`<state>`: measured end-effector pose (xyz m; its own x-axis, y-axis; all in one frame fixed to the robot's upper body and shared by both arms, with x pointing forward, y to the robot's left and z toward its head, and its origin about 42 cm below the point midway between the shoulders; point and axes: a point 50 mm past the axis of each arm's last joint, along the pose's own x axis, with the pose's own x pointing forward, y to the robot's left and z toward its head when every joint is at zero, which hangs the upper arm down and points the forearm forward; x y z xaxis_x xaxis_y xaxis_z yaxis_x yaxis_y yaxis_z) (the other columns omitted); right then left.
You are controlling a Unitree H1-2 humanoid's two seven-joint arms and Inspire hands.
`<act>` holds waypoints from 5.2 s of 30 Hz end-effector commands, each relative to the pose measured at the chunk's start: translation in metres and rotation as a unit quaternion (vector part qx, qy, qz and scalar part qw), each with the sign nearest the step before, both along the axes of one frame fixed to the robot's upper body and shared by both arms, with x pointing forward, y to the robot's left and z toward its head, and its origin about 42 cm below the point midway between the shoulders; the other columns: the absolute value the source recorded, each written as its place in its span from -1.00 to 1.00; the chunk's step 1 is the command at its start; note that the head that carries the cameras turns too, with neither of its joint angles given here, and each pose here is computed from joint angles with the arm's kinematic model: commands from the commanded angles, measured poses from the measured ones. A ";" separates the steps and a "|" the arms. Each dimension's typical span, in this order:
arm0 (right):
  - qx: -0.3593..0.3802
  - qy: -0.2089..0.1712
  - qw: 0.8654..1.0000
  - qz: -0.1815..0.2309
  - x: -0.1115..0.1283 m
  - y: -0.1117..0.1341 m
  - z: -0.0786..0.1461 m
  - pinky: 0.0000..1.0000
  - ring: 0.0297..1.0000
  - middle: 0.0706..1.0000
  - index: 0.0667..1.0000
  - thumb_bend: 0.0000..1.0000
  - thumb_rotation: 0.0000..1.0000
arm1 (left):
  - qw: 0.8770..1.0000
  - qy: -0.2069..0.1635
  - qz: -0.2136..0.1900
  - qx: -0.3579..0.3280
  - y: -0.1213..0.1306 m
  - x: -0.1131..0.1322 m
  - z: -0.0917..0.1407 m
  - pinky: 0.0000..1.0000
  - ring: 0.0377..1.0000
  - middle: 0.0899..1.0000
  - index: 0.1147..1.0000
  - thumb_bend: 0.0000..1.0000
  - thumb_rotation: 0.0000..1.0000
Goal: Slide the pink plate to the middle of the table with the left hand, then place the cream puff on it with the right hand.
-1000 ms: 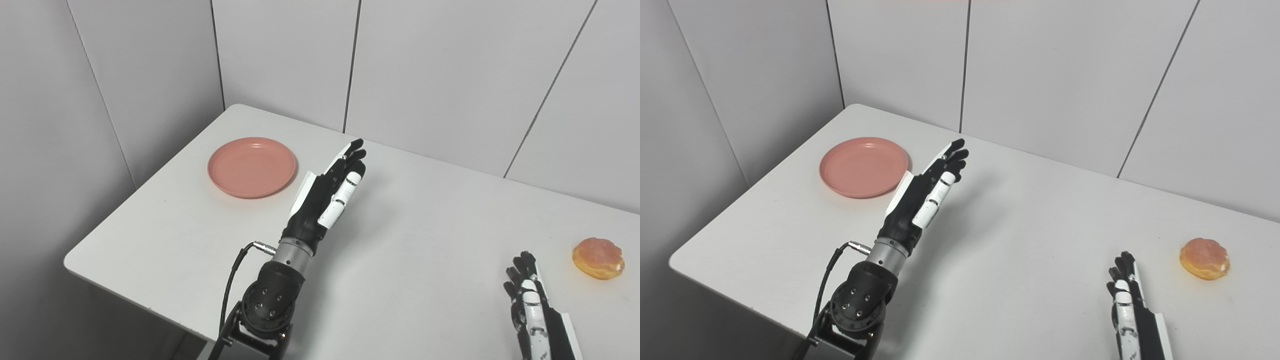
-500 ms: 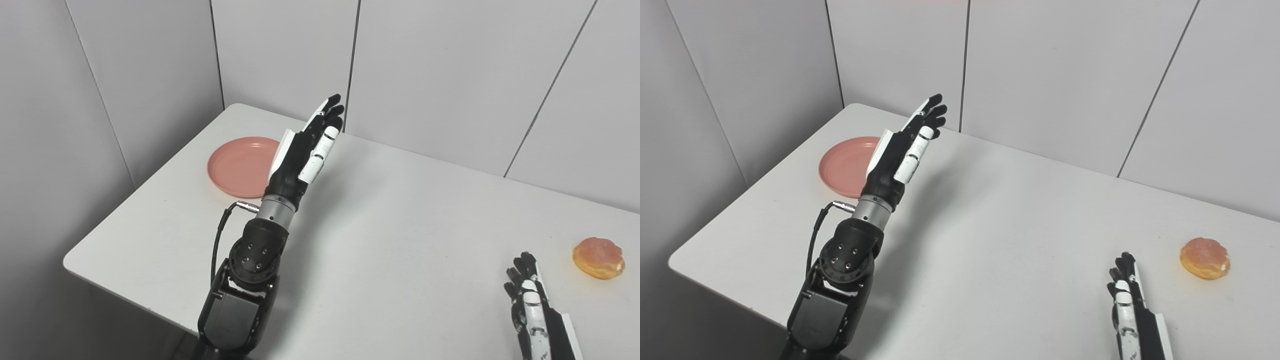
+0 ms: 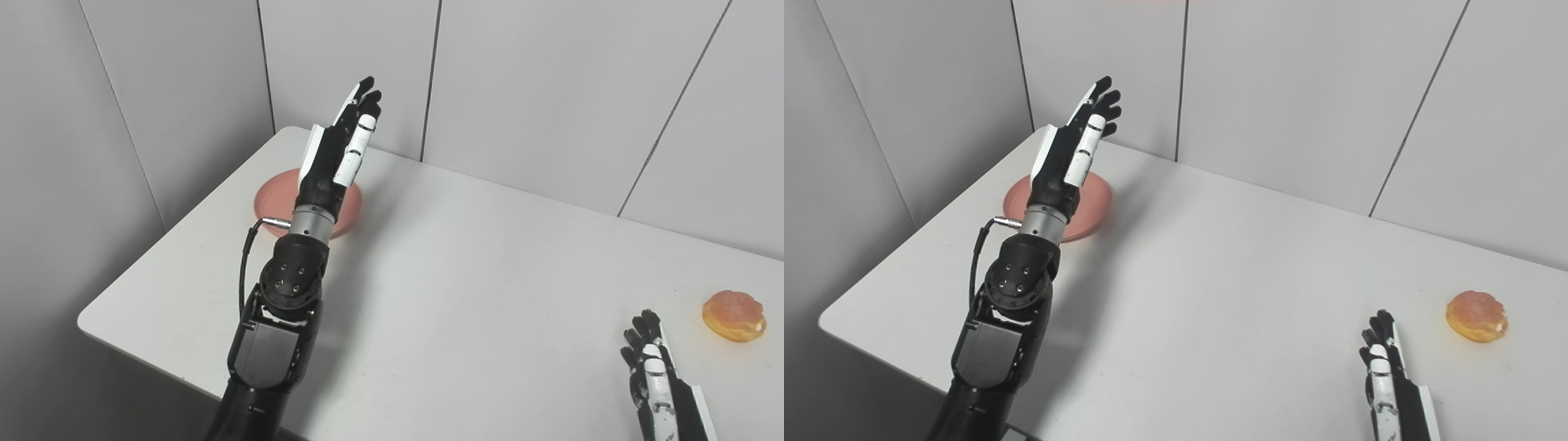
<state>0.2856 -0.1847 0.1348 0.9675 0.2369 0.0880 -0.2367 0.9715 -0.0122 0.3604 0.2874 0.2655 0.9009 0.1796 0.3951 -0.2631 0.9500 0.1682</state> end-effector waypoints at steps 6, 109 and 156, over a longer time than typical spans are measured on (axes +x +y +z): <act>0.005 -0.032 0.999 0.003 0.006 0.002 0.015 1.00 1.00 1.00 1.00 -1.00 1.00 | 0.998 -0.046 0.025 -0.022 0.021 0.004 0.030 0.75 0.79 0.83 0.79 -0.13 1.00; 0.012 -0.023 1.000 0.004 0.005 -0.005 0.019 1.00 1.00 1.00 1.00 -1.00 1.00 | 0.961 0.114 0.104 -0.230 0.187 0.024 -0.076 0.88 0.89 0.88 0.84 -0.35 1.00; 0.004 -0.028 1.000 0.006 0.004 -0.003 0.018 1.00 1.00 1.00 1.00 -0.98 1.00 | 0.945 0.189 0.005 -0.268 0.110 0.051 -0.129 0.90 0.88 0.88 0.84 -0.27 1.00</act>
<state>0.2851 -0.1910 0.1394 0.9673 0.2408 0.0795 -0.2410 0.9705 -0.0072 0.4079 0.4084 0.1371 0.9454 0.3164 -0.0781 -0.3258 0.9133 -0.2443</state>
